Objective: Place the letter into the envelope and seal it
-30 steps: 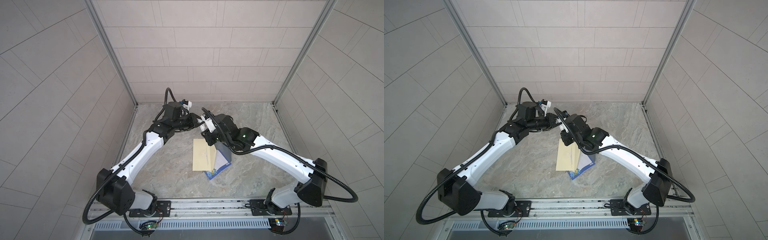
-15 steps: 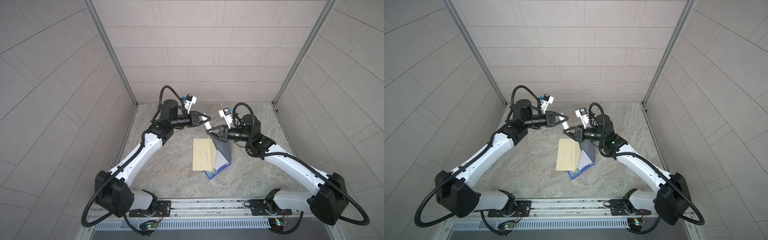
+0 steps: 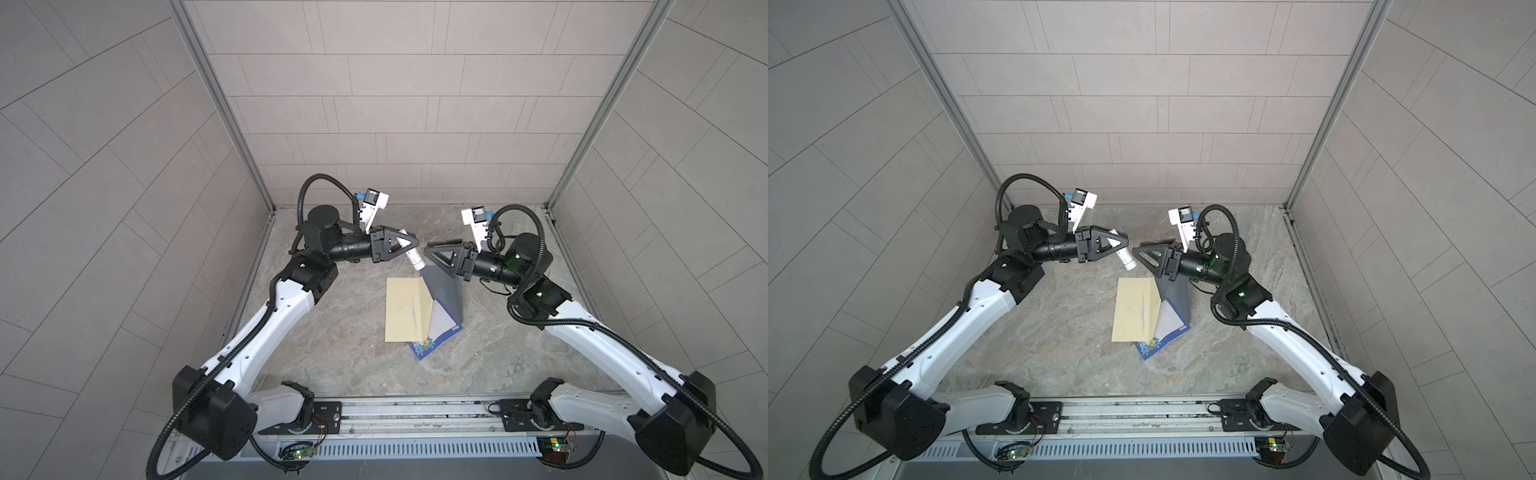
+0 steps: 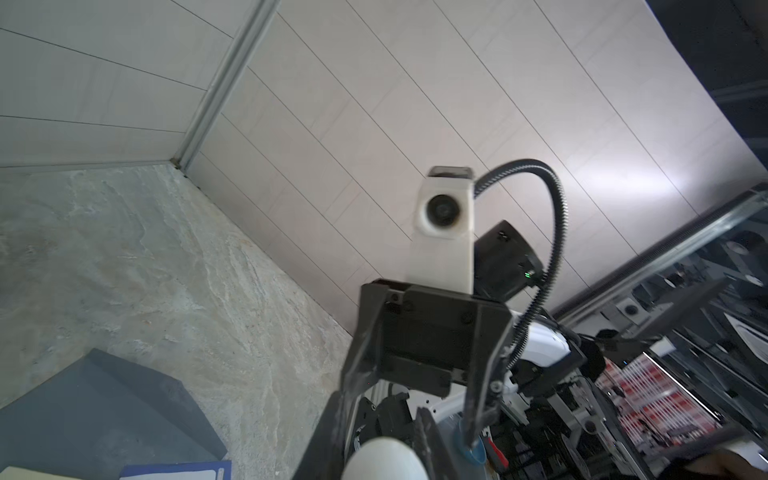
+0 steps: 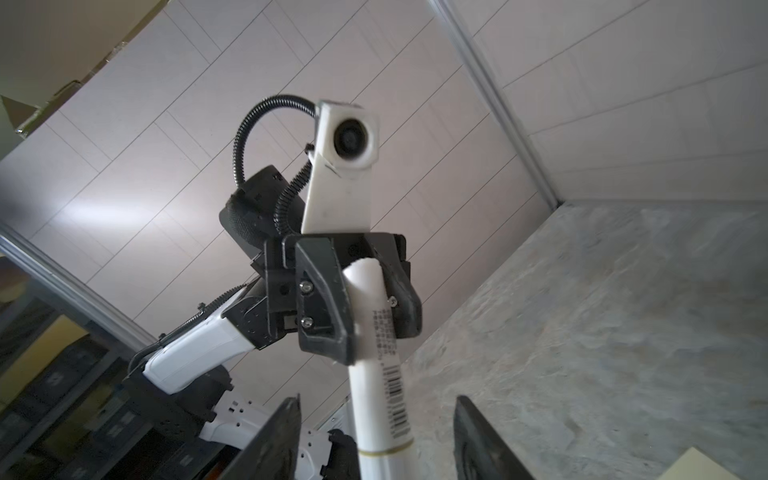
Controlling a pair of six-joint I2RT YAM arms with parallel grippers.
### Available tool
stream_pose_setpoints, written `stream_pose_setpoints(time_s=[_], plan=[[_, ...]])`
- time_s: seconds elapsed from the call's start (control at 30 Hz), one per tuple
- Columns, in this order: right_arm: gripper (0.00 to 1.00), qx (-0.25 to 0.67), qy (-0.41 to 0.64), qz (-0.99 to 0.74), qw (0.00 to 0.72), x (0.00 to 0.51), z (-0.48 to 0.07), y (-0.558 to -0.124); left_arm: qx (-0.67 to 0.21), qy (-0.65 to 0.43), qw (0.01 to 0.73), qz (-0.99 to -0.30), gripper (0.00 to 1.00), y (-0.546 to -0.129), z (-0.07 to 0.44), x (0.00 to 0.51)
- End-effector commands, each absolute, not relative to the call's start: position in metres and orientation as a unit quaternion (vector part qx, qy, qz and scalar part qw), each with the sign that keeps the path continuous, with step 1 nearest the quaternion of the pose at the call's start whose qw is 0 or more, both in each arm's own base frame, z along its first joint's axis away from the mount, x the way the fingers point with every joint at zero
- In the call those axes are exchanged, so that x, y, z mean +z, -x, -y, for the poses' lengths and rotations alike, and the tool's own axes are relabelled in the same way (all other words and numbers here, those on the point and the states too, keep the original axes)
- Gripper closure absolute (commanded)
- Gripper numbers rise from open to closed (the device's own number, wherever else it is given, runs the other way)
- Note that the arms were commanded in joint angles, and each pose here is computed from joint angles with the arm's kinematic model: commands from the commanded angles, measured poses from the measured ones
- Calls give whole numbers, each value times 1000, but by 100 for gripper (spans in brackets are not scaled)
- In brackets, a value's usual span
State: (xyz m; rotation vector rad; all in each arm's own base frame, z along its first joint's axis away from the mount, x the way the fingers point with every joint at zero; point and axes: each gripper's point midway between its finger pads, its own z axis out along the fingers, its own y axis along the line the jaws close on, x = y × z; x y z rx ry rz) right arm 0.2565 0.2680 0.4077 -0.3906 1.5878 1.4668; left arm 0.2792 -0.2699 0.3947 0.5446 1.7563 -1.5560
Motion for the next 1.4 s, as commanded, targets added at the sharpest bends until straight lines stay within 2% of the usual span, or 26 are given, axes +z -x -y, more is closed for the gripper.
stream_pose_setpoints(time_s=[0.0, 0.1, 0.27, 1.07, 1.37], plan=[[35, 549, 101, -640, 529, 423, -242, -270, -583, -121, 403, -695, 100, -307, 256, 399], [35, 543, 45, -649, 531, 412, -236, -286, -602, -40, 416, -681, 100, -327, 248, 400], [37, 571, 13, -633, 523, 406, -245, -299, -634, 15, 422, -648, 100, -337, 243, 411], [50, 654, 7, -580, 486, 418, -291, -326, -651, 48, 421, -630, 100, -340, 242, 414], [43, 545, -74, -634, 543, 387, -242, -329, -644, 51, 424, -635, 100, -341, 241, 410]])
